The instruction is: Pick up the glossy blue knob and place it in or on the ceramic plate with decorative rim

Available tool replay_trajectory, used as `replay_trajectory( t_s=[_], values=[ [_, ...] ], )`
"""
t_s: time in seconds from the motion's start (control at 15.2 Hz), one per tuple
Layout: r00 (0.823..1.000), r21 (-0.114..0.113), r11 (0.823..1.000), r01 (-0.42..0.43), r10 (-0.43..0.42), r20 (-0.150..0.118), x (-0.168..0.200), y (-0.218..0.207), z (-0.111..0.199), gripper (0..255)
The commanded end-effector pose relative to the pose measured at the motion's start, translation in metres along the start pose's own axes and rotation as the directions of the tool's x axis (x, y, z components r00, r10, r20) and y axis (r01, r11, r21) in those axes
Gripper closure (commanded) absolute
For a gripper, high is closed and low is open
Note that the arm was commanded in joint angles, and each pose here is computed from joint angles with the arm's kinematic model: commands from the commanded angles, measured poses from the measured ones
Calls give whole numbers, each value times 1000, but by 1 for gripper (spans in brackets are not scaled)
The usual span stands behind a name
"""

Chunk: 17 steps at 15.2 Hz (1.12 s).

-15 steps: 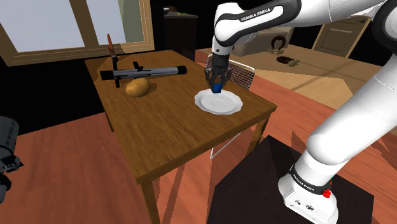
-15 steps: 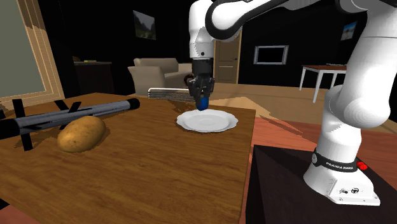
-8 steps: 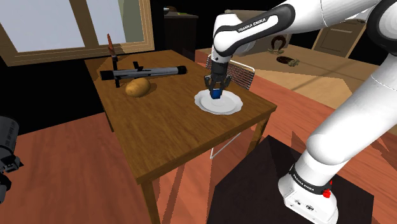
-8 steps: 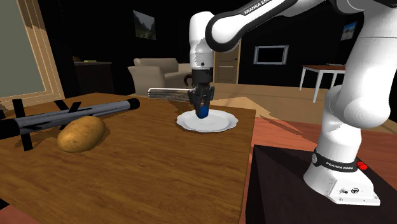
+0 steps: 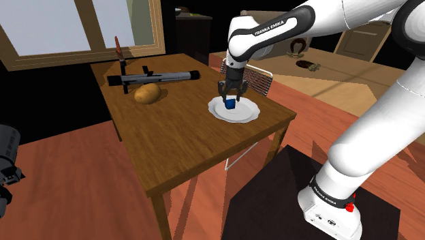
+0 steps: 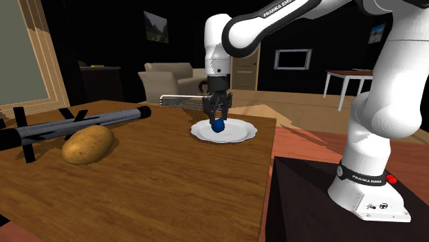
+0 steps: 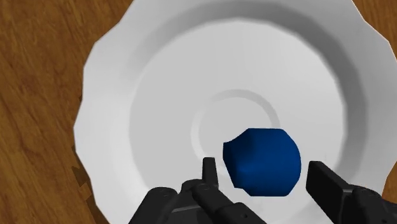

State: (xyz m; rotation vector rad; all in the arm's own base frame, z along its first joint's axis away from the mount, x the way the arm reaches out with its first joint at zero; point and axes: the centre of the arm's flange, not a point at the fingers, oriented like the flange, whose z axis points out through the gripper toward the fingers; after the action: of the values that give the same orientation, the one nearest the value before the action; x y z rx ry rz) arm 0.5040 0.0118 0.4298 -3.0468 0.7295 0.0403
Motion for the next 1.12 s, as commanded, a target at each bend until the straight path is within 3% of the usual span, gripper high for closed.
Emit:
replay_trajectory(
  t_s=[0.0,0.26,0.53,1.06],
  values=[
    [1000,0,1000,0,0,0,0,0,0,0],
    [1000,0,1000,0,0,0,0,0,0,0],
    [1000,0,1000,0,0,0,0,0,-50,0],
    [1000,0,1000,0,0,0,0,0,-50,0]
  ],
)
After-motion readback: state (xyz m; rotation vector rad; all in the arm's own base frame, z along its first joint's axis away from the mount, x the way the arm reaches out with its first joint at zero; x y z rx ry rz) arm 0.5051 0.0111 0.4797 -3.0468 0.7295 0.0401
